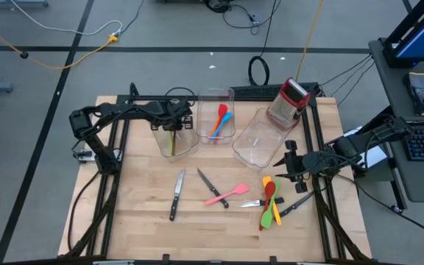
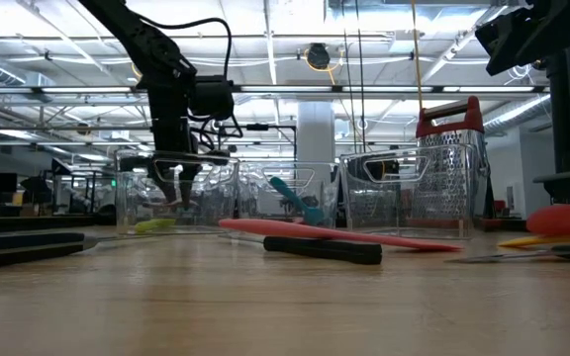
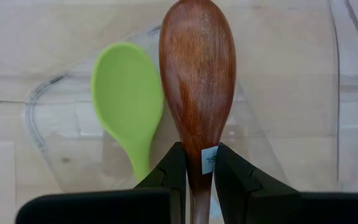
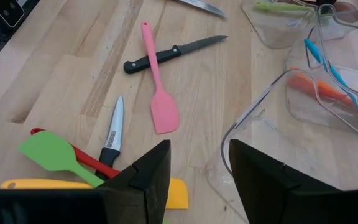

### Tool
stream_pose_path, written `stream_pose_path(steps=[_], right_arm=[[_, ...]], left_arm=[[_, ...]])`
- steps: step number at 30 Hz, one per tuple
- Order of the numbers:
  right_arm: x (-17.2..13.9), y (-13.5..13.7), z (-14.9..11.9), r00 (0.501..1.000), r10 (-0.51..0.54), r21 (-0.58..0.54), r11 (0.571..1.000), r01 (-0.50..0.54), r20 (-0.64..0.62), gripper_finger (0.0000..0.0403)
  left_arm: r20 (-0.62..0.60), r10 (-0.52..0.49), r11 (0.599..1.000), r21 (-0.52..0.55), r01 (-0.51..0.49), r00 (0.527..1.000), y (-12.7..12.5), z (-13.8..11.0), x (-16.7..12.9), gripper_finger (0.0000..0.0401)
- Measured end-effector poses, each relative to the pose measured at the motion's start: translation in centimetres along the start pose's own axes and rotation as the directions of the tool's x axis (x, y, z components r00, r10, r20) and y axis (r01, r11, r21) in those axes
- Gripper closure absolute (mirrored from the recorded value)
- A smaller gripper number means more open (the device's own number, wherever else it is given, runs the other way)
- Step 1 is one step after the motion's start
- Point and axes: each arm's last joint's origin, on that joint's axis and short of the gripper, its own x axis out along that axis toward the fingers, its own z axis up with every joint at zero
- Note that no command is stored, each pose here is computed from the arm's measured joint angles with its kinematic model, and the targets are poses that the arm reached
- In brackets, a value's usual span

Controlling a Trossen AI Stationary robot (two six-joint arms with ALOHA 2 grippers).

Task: Pick & Place Kitchen Items
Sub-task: Put the brown serving spoon in the left bin, then put the green spatula in the middle bin

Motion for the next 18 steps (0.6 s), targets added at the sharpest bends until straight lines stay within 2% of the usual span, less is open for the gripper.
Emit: stream_pose_path(steps=[6,15,18], right_arm=[[0.01,0.00,0.00,1.000,0.000,0.000,1.000,0.000,0.000,0.0248],[0.00,0.00,0.00,1.000,0.000,0.001,1.000,0.000,0.000,0.0248],[0.01,0.00,0.00,1.000,0.000,0.038,0.999,0.000,0.000,0.0248]], left_arm=[[0.007,0.002,1.000,0.014,-0.002,1.000,-0.01,0.03,0.00,0.0338],[0.008,0.003,0.999,0.045,-0.003,1.000,0.00,0.03,0.00,0.0227],[0.007,0.002,0.999,0.054,-0.003,1.000,0.00,0.03,0.00,0.0196]])
